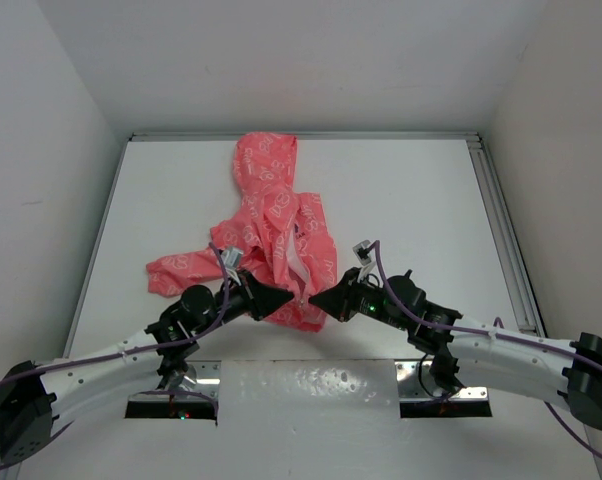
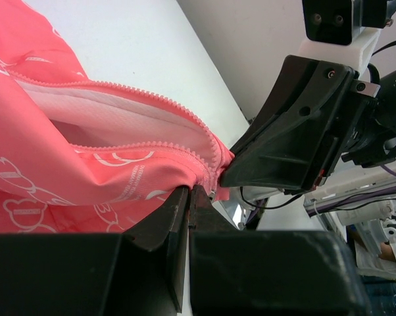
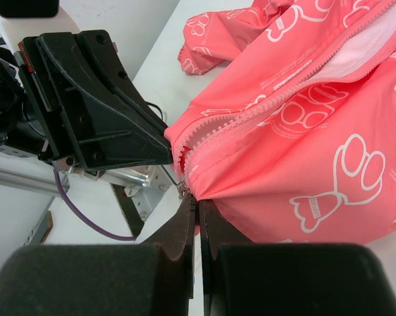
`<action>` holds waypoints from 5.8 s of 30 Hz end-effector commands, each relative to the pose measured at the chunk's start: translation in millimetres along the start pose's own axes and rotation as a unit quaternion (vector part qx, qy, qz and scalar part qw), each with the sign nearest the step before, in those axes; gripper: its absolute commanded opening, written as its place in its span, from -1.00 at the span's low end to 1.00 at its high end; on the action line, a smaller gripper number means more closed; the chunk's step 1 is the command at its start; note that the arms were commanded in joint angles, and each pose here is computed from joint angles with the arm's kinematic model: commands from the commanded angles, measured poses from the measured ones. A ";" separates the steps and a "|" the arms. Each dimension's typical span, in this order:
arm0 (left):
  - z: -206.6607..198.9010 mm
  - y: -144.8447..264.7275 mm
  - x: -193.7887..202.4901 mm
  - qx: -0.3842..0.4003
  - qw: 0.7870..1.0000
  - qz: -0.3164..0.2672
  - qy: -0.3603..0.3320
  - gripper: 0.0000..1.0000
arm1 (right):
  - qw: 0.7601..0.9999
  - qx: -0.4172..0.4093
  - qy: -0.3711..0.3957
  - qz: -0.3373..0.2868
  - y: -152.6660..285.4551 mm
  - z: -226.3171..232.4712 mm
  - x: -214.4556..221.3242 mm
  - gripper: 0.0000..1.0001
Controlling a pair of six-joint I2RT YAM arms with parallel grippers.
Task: Zip up the jacket
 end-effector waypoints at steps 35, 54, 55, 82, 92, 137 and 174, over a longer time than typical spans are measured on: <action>-4.3 -0.5 -5.8 0.021 0.999 -0.030 0.002 -1.00 | 0.998 -0.043 0.007 -0.035 -1.5 17.1 -18.9 -1.00; -1.1 1.0 0.6 0.032 0.999 -0.020 0.012 -1.00 | 0.998 -0.040 0.009 -0.041 -1.1 16.6 -20.2 -1.00; -1.6 1.9 0.3 0.033 0.999 -0.021 0.012 -1.00 | 0.998 -0.040 0.008 -0.040 -1.2 16.5 -19.4 -1.00; 3.1 5.8 9.8 0.042 0.998 -0.012 0.041 -1.00 | 0.992 -0.055 -0.018 -0.109 -3.6 20.6 -30.5 -1.00; -4.7 5.2 10.1 0.062 0.997 0.019 0.036 -1.00 | 0.992 -0.030 -0.036 -0.115 -12.2 19.2 -33.7 -1.00; 16.6 9.0 33.1 -0.021 0.991 0.128 0.020 -1.00 | 0.987 0.141 -0.077 0.001 -30.6 9.2 -39.2 -1.00; 24.0 22.6 49.3 -0.023 0.985 0.160 0.061 -1.00 | 0.995 -0.005 -0.084 0.048 1.4 19.6 77.2 0.11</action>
Point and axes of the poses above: each gripper's point midway between its finger pads, its own y axis back along the fingers, its own z axis along the line the jaws close on, x = y × z, the point moved 10 cm from there along y, back along the fingers, and after that the axes turned 3 degrees about y, right-handed, at the moved point
